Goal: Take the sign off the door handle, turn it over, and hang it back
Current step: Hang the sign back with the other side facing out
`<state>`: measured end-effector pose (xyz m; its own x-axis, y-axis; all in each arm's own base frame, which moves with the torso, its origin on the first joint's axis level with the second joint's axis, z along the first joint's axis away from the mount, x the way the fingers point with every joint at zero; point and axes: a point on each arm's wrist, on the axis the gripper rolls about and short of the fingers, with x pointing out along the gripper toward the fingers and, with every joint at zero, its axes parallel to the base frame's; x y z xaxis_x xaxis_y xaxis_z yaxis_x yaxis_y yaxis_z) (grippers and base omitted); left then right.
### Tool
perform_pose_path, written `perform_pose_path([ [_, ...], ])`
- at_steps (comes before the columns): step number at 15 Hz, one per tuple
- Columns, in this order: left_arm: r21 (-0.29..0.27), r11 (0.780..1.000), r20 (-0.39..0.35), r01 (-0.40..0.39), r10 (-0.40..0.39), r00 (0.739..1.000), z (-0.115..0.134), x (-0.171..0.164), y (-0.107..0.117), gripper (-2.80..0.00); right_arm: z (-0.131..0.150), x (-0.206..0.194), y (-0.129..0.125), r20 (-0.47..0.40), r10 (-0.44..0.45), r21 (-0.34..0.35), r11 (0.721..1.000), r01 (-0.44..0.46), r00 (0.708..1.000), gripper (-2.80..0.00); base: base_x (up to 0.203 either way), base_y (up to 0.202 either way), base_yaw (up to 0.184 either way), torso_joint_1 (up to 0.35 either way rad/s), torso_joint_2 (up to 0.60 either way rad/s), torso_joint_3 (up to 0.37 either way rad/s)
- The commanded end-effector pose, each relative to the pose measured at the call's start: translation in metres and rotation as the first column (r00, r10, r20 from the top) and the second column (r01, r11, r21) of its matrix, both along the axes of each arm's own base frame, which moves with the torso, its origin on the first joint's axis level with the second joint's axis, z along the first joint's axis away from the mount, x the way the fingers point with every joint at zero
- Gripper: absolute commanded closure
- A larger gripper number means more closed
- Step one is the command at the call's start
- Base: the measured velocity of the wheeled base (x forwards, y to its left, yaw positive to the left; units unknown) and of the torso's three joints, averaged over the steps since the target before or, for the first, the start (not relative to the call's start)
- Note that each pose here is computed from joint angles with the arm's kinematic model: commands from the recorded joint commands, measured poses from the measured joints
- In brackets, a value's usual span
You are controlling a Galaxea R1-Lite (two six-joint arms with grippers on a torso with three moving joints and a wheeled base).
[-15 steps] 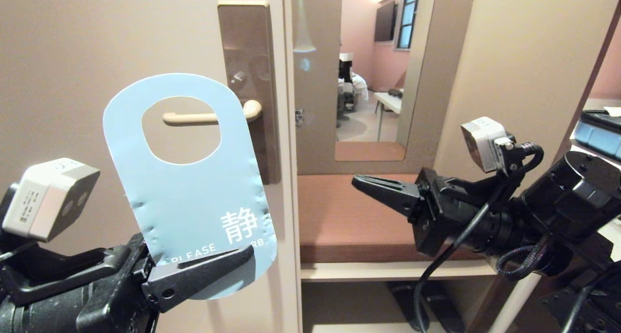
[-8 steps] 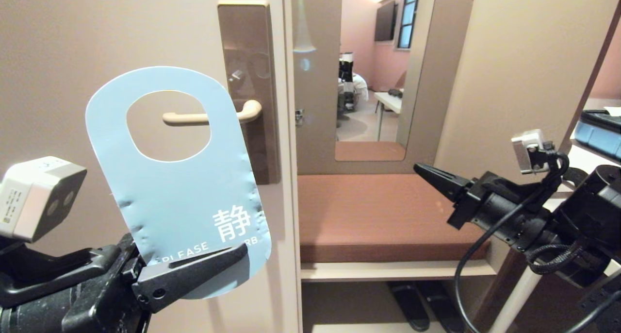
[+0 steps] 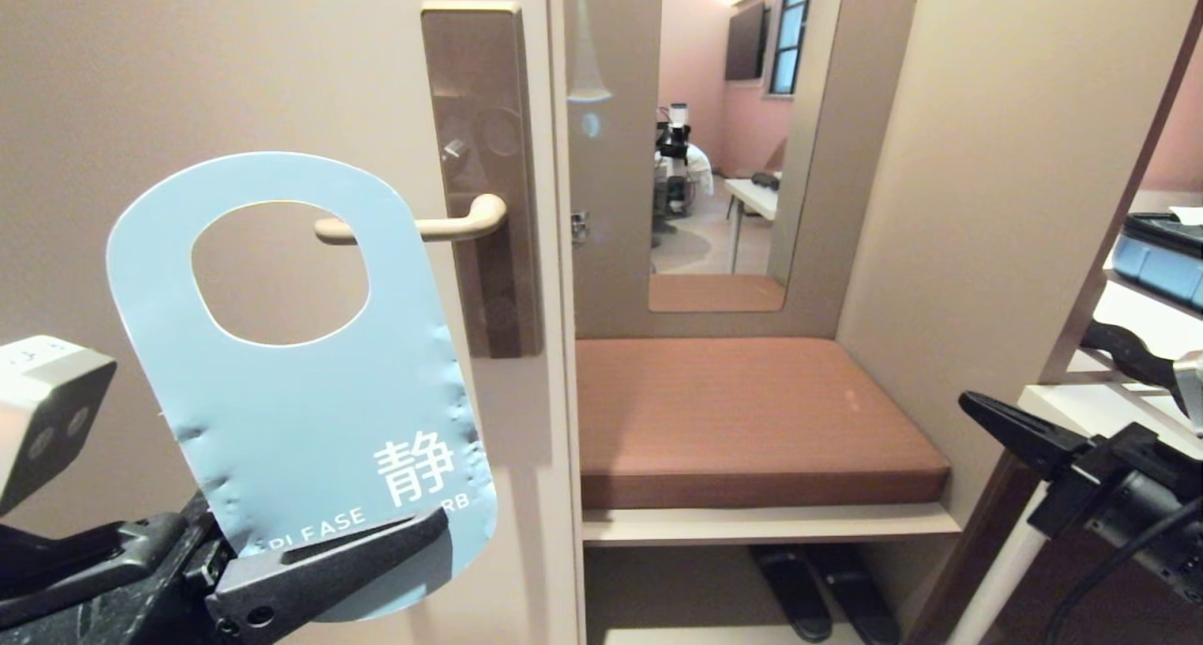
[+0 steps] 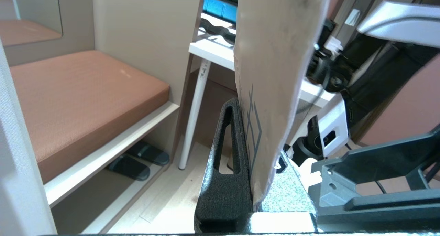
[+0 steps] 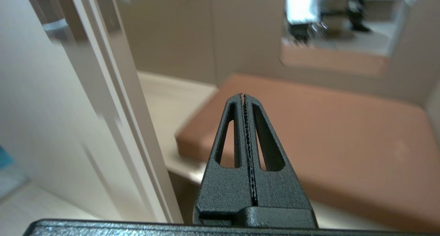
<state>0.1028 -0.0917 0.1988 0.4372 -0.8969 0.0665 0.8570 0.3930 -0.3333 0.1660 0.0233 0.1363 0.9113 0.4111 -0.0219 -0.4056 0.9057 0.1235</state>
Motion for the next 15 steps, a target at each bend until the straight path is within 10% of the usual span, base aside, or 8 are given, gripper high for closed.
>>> perform_pose_path([
  [1, -0.016, 1.0, 0.019, -0.008, 0.009, 1.0, 0.003, -0.003, 0.004, 0.0, 0.004, -0.023, -0.008, 0.027, -0.039, -0.007, 0.999, 0.039, 0.999, 0.0, 0.0, 0.0, 0.0, 0.0, 0.0, 0.0],
  [15, -0.041, 0.999, 0.058, -0.005, 0.007, 0.998, -0.001, -0.022, 0.018, 0.0, 0.002, -0.08, -0.019, -0.014, -0.114, -0.073, 0.991, 0.113, 0.993, 0.0, 0.0, 0.0, 0.0, 0.0, 0.0, 0.0],
])
